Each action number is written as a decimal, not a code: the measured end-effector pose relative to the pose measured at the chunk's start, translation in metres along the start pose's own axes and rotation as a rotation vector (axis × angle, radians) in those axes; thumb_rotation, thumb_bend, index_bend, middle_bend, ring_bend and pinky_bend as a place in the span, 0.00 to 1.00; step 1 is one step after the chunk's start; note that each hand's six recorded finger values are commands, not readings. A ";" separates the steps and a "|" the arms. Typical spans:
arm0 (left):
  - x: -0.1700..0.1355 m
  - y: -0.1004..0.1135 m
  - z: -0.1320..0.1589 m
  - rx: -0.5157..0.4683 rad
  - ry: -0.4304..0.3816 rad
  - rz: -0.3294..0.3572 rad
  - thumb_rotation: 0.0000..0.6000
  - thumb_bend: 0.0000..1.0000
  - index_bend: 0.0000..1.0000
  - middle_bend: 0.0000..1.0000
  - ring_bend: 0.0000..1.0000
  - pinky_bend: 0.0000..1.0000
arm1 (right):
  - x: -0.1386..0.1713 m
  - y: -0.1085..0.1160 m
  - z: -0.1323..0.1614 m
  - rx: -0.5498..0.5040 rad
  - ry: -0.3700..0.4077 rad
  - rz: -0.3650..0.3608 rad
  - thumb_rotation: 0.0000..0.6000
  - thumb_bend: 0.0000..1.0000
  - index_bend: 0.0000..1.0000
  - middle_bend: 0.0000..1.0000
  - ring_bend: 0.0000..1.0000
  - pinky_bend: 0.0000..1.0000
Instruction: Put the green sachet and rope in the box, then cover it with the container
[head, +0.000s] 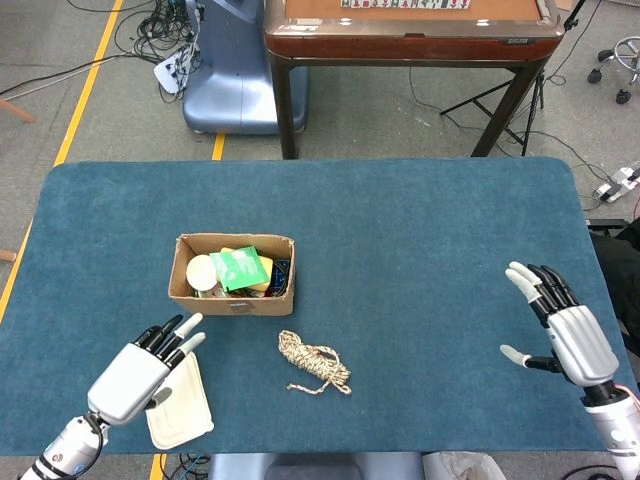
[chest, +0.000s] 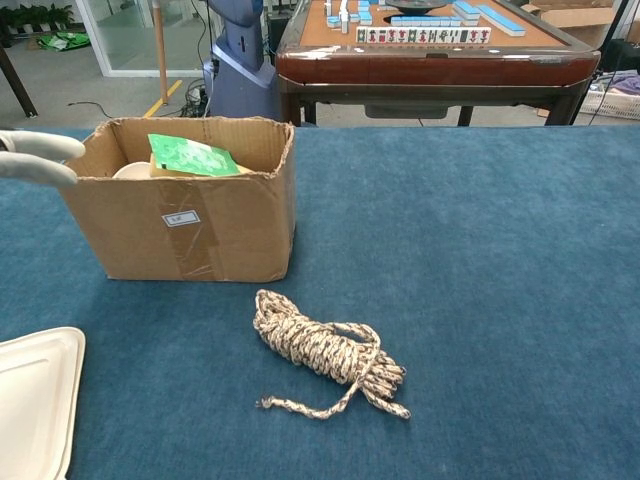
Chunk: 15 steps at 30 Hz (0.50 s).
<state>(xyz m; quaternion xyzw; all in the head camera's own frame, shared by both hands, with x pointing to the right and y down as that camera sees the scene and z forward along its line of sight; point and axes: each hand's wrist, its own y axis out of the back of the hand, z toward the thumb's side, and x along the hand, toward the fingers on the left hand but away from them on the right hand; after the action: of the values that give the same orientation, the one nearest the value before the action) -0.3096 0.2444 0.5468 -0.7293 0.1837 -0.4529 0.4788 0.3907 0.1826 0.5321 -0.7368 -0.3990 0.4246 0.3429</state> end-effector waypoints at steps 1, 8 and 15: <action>0.000 -0.002 0.002 0.002 -0.007 -0.005 1.00 0.12 0.13 0.01 0.02 0.24 | 0.000 0.001 0.000 0.000 -0.001 -0.002 1.00 0.00 0.03 0.05 0.00 0.04; 0.006 -0.006 0.019 0.019 -0.064 -0.023 1.00 0.12 0.19 0.26 0.29 0.49 | 0.002 0.009 -0.002 -0.007 -0.009 -0.026 1.00 0.00 0.03 0.05 0.00 0.04; 0.026 -0.018 0.038 0.060 -0.119 -0.055 1.00 0.12 0.24 0.73 0.70 0.87 | 0.006 0.021 -0.007 -0.009 -0.025 -0.068 1.00 0.00 0.03 0.05 0.00 0.04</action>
<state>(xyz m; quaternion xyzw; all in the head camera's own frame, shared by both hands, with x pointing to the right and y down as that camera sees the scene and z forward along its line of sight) -0.2675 0.2550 0.5700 -0.7450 0.1212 -0.4270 0.4979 0.4055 0.1771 0.5152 -0.7190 -0.4303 0.4200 0.3487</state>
